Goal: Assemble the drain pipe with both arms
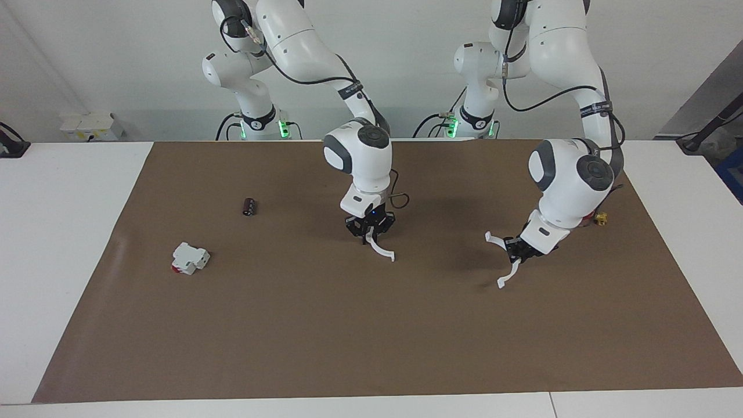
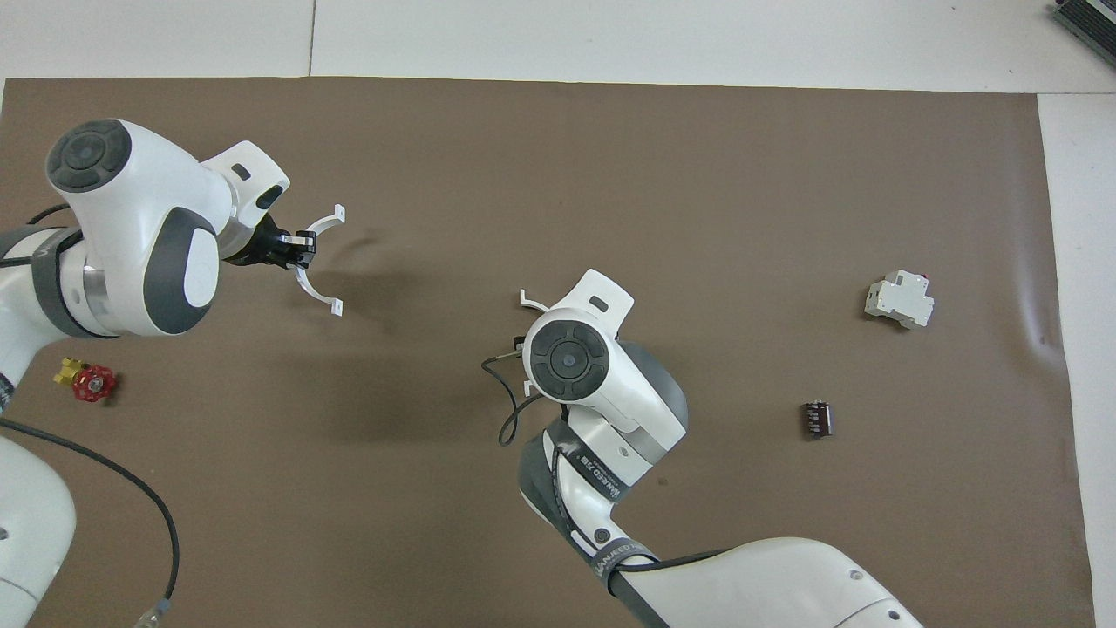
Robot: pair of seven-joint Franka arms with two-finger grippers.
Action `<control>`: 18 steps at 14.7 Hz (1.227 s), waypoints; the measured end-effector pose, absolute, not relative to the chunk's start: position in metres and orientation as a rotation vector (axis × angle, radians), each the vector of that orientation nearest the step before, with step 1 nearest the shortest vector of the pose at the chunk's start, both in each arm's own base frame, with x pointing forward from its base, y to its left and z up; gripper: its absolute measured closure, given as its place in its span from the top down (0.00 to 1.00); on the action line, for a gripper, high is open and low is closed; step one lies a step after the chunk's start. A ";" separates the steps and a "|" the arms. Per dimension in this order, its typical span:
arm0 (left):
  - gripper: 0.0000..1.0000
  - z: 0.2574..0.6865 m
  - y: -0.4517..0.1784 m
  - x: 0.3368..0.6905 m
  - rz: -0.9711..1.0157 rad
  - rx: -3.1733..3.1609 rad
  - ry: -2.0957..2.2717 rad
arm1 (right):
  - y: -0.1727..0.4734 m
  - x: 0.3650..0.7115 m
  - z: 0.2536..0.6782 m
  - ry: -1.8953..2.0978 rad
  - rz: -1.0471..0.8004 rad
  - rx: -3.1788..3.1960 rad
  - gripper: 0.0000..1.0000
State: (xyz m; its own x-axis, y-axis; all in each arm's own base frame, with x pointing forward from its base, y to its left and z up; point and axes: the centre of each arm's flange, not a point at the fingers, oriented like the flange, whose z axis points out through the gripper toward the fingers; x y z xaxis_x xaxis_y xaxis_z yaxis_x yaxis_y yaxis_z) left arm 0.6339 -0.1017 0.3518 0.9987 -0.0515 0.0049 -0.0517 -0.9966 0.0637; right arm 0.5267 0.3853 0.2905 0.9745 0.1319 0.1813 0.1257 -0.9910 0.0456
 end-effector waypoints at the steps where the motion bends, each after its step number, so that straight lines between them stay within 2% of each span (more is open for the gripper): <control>1: 0.20 0.350 -0.116 0.630 0.004 3.085 -0.067 | 0.386 0.529 0.295 0.185 0.301 3.094 0.54; 5: 0.20 0.332 -0.175 0.607 0.060 3.091 -0.038 | 0.356 0.552 0.360 0.063 0.404 3.124 0.96; 6: 0.20 0.327 -0.187 0.601 0.063 3.090 -0.033 | 0.339 0.559 0.382 0.009 0.417 3.129 1.00; 9: 0.20 0.320 -0.226 0.583 0.072 3.124 -0.037 | 0.281 0.572 0.442 -0.146 0.426 3.126 1.00; 13: 0.20 0.315 -0.274 0.560 0.123 3.136 -0.053 | 0.196 0.586 0.495 -0.284 0.371 3.094 1.00; 18: 0.20 0.302 -0.303 0.536 0.112 3.135 -0.079 | 0.081 0.590 0.547 -0.337 0.260 3.077 1.00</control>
State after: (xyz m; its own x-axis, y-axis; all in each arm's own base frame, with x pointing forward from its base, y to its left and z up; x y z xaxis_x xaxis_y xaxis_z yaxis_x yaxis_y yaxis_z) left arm 0.5355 -0.3026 0.3019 0.9962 -0.0499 0.0717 -0.0501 -0.9987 0.0014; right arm 0.5898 0.0813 0.5468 0.9625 -0.2118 0.1697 -0.2178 -0.9759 0.0168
